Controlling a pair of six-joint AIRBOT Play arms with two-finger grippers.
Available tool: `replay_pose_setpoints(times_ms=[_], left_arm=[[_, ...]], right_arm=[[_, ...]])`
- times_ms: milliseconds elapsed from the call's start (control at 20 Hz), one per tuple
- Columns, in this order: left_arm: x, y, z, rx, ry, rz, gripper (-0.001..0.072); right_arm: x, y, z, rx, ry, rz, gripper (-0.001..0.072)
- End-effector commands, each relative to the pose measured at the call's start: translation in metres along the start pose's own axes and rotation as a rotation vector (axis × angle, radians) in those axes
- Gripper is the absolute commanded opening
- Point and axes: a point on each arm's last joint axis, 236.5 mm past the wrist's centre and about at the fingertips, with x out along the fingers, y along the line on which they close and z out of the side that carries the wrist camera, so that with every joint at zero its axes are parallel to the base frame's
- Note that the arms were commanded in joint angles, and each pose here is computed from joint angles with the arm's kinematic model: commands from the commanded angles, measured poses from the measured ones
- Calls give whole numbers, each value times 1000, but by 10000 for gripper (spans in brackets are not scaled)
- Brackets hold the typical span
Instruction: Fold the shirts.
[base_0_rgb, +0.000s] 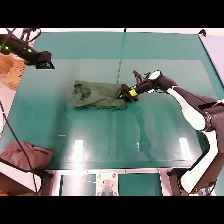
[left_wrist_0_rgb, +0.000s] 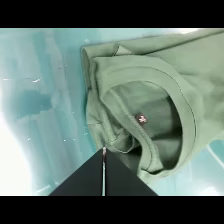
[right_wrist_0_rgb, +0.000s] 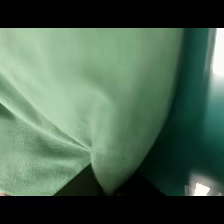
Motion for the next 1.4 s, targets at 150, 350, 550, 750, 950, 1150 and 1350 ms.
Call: replay_pose_setpoints(times_ms=[150, 350, 550, 750, 950, 1150, 1350], left_arm=[[0, 8, -6, 0, 24, 34, 22], [0, 7, -7, 0, 28, 33, 22], [0, 7, -9, 0, 39, 30, 22], [0, 6, -10, -7, 42, 29, 22], [0, 6, -10, -8, 42, 28, 22], [0, 6, -10, -11, 44, 24, 22], [0, 4, -11, -11, 45, 20, 22]], right_arm=[[-74, 114, 37, -185, -138, 223, 16], [-217, 144, 61, -228, -359, 196, 15], [-364, 90, 70, -101, -627, 55, 16], [-488, 2, 53, 74, -852, -51, 16], [-560, -95, 17, 277, -956, -173, 15], [-593, -173, -50, 561, -957, -406, 15], [-591, -215, -135, 846, -794, -652, 15]])
